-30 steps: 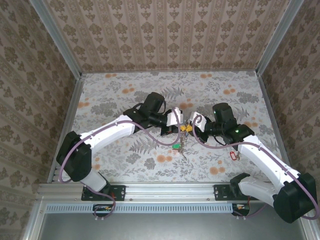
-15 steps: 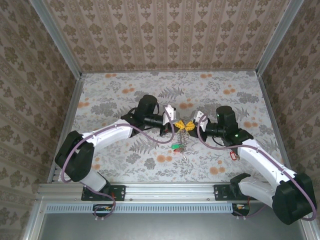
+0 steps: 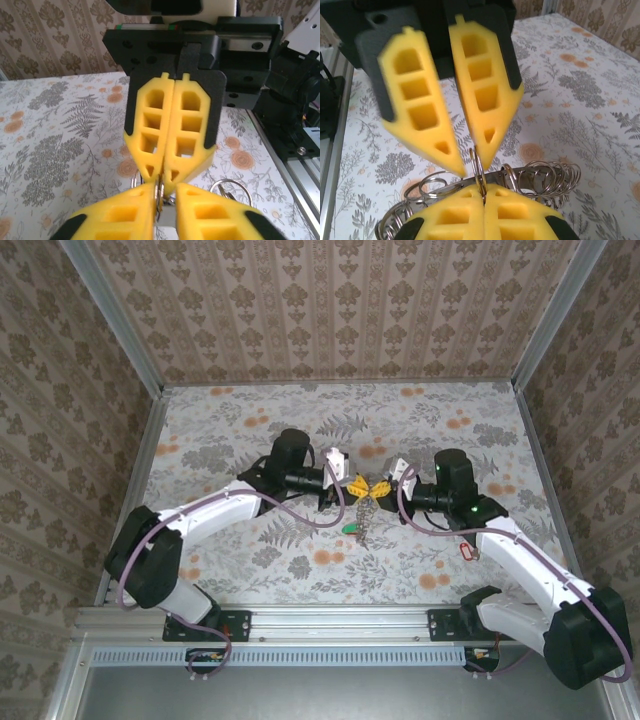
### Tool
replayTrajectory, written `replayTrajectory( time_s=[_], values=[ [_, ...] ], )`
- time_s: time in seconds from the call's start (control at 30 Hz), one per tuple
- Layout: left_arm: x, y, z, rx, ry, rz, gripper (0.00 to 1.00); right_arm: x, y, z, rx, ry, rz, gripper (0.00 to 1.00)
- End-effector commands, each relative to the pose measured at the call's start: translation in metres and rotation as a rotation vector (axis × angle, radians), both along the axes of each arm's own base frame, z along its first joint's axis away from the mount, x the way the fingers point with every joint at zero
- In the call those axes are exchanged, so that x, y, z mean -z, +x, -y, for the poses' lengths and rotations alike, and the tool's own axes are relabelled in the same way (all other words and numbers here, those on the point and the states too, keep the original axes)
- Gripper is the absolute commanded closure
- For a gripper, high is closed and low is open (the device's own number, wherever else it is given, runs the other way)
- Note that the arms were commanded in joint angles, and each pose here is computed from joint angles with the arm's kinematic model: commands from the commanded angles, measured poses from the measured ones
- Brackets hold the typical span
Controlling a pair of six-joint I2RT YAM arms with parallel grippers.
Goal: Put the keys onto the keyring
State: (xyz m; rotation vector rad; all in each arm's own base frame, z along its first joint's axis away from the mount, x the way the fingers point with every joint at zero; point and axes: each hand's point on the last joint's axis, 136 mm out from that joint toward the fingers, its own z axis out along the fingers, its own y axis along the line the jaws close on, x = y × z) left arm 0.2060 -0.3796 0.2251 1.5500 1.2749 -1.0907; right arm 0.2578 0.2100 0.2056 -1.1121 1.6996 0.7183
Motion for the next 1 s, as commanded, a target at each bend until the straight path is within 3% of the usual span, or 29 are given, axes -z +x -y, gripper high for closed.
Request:
replayTrajectory(
  time_s=[0.0,0.23,0.73,0.87,0.97],
  values=[
    [-0.012,-0.005,-0.005,0.001,0.042,0.077,0.79,-0.011,0.001,0.001,-0.008,-0.061,0.038,1.00],
    [-0.007,-0.003,-0.004,0.001,0.130,0.113,0.73,-0.013,-0.002,0.001,-0.015,-0.124,0.054,1.00],
    [0.000,-0.003,0.007,0.026,0.190,0.120,0.73,-0.018,-0.005,-0.001,-0.032,-0.147,0.072,1.00],
    [0.002,-0.004,0.009,0.033,0.203,0.119,0.77,-0.017,-0.004,-0.001,-0.032,-0.147,0.074,1.00],
    [0.004,-0.004,0.009,0.036,0.207,0.119,0.86,-0.018,-0.004,-0.001,-0.031,-0.146,0.075,1.00]
  ],
)
